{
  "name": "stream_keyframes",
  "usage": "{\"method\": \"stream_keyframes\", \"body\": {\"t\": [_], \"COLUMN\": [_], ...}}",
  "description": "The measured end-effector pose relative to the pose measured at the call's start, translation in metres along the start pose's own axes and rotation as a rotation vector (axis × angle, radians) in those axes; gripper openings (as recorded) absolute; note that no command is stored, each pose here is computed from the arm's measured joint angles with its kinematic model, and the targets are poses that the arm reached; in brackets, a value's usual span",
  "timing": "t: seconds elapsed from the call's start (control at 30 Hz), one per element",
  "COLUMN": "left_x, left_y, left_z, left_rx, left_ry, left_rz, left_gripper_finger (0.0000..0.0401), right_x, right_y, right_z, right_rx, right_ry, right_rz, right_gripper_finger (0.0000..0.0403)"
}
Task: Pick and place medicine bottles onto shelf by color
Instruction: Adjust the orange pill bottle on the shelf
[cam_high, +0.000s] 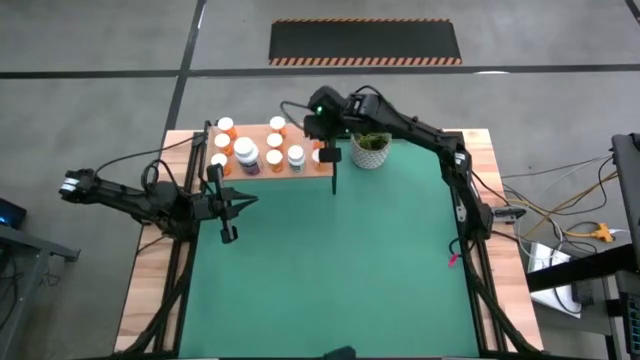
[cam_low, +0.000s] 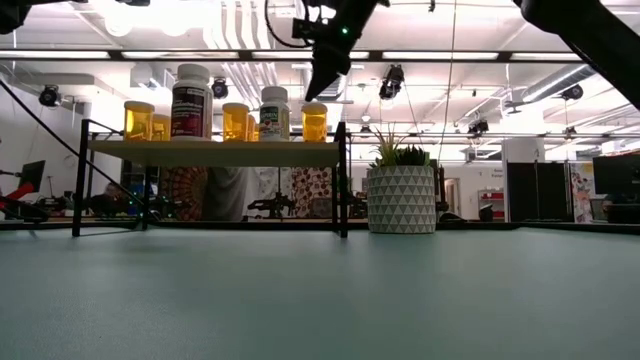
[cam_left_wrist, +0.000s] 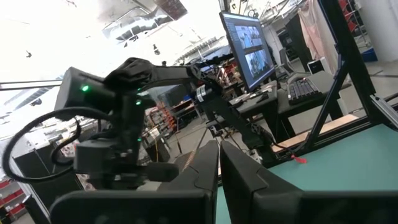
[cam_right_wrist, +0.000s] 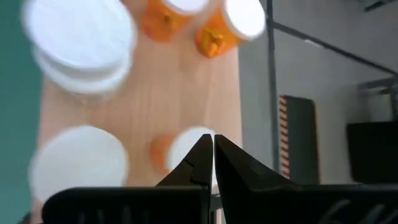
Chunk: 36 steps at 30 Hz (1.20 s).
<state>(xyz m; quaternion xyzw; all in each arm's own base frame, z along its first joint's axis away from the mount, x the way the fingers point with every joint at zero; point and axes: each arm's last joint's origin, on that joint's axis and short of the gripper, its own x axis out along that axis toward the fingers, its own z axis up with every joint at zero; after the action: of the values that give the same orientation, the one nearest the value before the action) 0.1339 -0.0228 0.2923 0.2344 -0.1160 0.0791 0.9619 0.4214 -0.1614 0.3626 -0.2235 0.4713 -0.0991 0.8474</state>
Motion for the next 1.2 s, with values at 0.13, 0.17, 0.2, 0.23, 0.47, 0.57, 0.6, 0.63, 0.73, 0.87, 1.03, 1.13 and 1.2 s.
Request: {"method": "stream_keyframes", "body": {"t": [0.13,0.17,0.2,0.23,0.47,0.57,0.6,0.63,0.73,0.87,1.03,1.13,1.2], "left_x": [0.000,0.000,0.000,0.000,0.000,0.000,0.000,0.000,0.000,0.000,0.000,0.000,0.000], "left_y": [0.000,0.000,0.000,0.000,0.000,0.000,0.000,0.000,0.000,0.000,0.000,0.000,0.000], "left_z": [0.000,0.000,0.000,0.000,0.000,0.000,0.000,0.000,0.000,0.000,0.000,0.000,0.000], "left_rx": [0.000,0.000,0.000,0.000,0.000,-0.001,-0.001,-0.001,-0.001,0.000,0.000,0.000,0.000], "left_ry": [0.000,0.000,0.001,0.000,0.000,0.000,0.001,0.000,0.001,0.000,0.000,0.001,0.000], "left_rz": [0.000,0.000,0.000,0.000,0.000,0.000,0.000,0.000,0.000,-0.001,0.000,0.000,0.000], "left_gripper_finger": [0.0000,0.0000,0.0000,0.0000,0.0000,0.0000,0.0000,0.0000,0.0000,0.0000,0.0000,0.0000,0.0000], "right_x": [0.007,0.009,0.011,0.013,0.025,0.030,0.030,0.030,0.030,0.029,0.028,0.027,0.027], "right_y": [-0.014,-0.016,-0.017,-0.018,-0.018,-0.017,-0.016,-0.016,-0.016,-0.015,-0.012,-0.009,-0.008], "right_z": [-0.011,-0.013,-0.014,-0.015,-0.018,-0.018,-0.019,-0.019,-0.019,-0.019,-0.017,-0.015,-0.014], "right_rx": [0.066,0.075,0.080,0.082,0.089,0.090,0.091,0.093,0.093,0.093,0.094,0.087,0.084], "right_ry": [-0.003,-0.003,-0.001,-0.001,0.000,0.005,0.008,0.012,0.013,0.014,0.017,0.015,0.013], "right_rz": [0.026,0.032,0.036,0.039,0.081,0.092,0.095,0.097,0.099,0.101,0.109,0.112,0.113], "right_gripper_finger": [0.0009,0.0009,0.0009,0.0009,0.0009,0.0009,0.0009,0.0009,0.0009,0.0009,0.0009,0.0009,0.0009]}}
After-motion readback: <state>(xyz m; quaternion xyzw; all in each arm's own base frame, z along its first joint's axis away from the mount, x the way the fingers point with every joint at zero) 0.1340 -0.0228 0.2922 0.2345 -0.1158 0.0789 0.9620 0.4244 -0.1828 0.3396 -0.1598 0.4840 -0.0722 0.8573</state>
